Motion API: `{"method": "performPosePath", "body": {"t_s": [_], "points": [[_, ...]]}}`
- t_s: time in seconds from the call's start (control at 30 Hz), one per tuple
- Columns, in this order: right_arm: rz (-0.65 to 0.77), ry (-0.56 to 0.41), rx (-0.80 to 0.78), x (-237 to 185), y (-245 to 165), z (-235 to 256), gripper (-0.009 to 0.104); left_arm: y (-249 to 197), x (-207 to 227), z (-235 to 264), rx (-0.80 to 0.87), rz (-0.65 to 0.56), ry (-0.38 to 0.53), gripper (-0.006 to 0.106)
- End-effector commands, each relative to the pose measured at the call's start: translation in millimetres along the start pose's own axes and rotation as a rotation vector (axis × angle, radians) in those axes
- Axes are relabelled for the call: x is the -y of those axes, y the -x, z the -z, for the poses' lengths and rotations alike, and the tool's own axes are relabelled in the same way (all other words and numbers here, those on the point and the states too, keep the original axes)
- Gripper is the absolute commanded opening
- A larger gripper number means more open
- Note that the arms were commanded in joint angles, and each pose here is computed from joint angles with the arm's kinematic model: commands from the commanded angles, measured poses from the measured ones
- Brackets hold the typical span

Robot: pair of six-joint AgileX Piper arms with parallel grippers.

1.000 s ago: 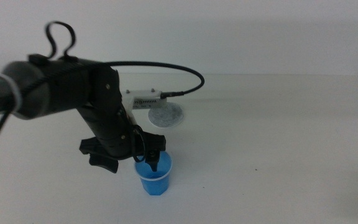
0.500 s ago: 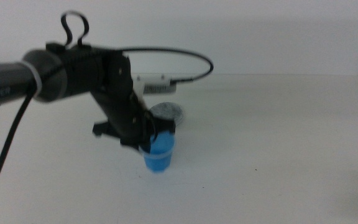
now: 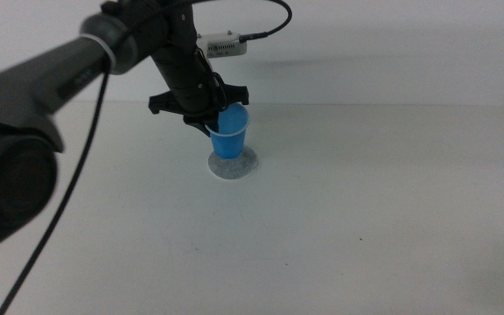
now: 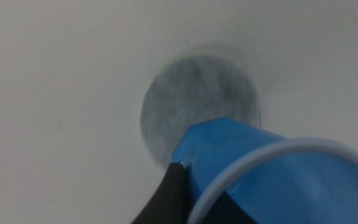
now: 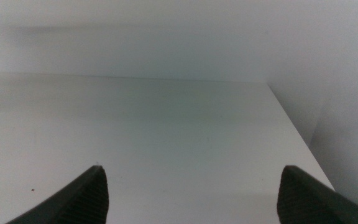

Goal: Place an empty cup on a cup mat.

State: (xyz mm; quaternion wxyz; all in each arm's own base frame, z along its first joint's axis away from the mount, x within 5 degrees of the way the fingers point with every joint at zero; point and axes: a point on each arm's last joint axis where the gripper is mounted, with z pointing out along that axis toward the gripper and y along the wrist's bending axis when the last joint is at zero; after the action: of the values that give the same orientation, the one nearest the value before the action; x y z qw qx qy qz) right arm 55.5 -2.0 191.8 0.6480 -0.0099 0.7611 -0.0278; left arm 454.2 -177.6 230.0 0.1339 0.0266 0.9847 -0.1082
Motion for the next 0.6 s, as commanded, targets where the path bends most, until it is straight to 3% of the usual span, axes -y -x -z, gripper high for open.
{"method": "performPosePath", "body": {"t_s": [0.0,0.2,0.3,0.43,0.57], "points": [[0.011,0.000,0.008,0,0,0,0.093,8,0,-10,-0.009,0.007,-0.027,-0.002],[0.011,0.000,0.008,0,0,0,0.093,9,-1,-32,-0.046,0.009,-0.048,-0.001],[0.011,0.000,0.008,0,0,0,0.093,11,-1,-33,-0.033,0.010,-0.045,0.006],[0.011,0.000,0.008,0,0,0,0.093,12,-3,-33,-0.021,-0.012,-0.026,0.033],[0.011,0.000,0.008,0,0,0,0.093,12,-5,-26,-0.037,-0.080,-0.024,0.080]]}}
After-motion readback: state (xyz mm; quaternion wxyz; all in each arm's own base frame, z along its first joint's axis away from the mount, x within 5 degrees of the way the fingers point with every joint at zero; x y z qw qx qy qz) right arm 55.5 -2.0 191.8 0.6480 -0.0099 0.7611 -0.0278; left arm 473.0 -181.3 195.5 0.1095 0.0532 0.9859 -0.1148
